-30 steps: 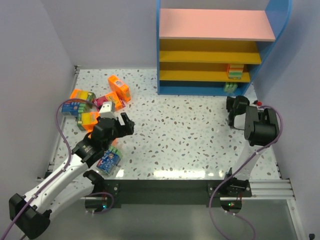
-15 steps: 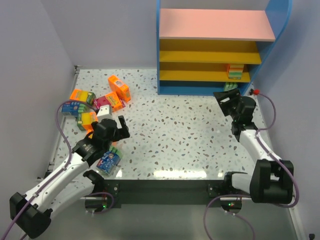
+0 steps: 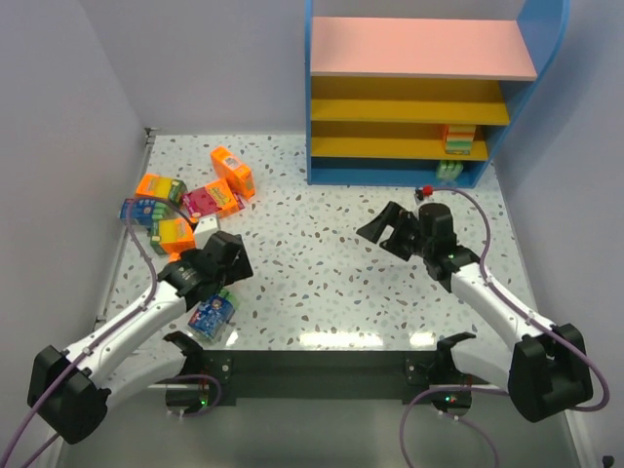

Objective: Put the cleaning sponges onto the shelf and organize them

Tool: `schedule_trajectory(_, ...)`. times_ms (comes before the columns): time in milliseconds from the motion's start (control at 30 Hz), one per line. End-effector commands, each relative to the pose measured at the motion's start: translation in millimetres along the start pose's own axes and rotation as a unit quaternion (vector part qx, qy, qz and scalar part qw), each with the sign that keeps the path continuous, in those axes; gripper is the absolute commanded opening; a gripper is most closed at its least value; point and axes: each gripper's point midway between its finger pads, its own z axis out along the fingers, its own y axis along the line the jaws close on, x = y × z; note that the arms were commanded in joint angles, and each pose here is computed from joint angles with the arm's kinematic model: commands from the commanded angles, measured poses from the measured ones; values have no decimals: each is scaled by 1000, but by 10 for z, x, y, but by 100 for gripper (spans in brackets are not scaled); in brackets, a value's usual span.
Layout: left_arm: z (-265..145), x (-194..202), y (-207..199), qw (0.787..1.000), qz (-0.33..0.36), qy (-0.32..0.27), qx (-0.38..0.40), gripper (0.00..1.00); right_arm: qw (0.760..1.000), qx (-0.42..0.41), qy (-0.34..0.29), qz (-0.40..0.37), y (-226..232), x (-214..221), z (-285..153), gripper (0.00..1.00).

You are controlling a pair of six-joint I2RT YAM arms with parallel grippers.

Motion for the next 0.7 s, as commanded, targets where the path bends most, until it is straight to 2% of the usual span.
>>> schedule_trajectory(0, 115, 201, 5, 999, -11, 34, -11, 98, 999, -12, 27, -26, 21, 171, -93, 93)
schedule_trajectory(67, 166, 268, -4, 999, -13, 41, -9, 95, 999, -14, 34, -29, 4, 219, -107, 93)
schedule_trajectory(267, 229, 355, -76, 999, 6, 49, 18, 64, 998, -10, 53, -36, -73, 326, -108, 93)
schedule_trajectory(300, 227, 337, -100, 999, 7, 48, 23, 53, 998, -9, 54, -36, -79, 335, -105, 92)
schedule_trajectory(333, 218, 342, -139, 998, 10, 51, 33, 48, 998, -8, 57, -36, -90, 346, -103, 92)
schedule_trajectory(367, 210, 308, -195, 998, 11, 47, 46, 36, 998, -8, 57, -37, -88, 344, -104, 92)
schedule_trajectory(467, 148, 226, -440, 993, 13, 40, 108, 18, 997, -1, 59, -40, -110, 348, -116, 91)
schedule_trajectory(500, 110, 227, -550, 989, 16, 47, 136, 8, 998, 0, 57, -41, -97, 331, -126, 91)
schedule_trajectory(567, 82, 117, -764, 983, 21, 35, 179, 0, 997, 8, 56, -47, -105, 316, -158, 91)
schedule_trajectory(667, 60, 1, -1089, 971, 37, 30, 236, 0, 997, 36, 45, -50, -182, 270, -211, 91)
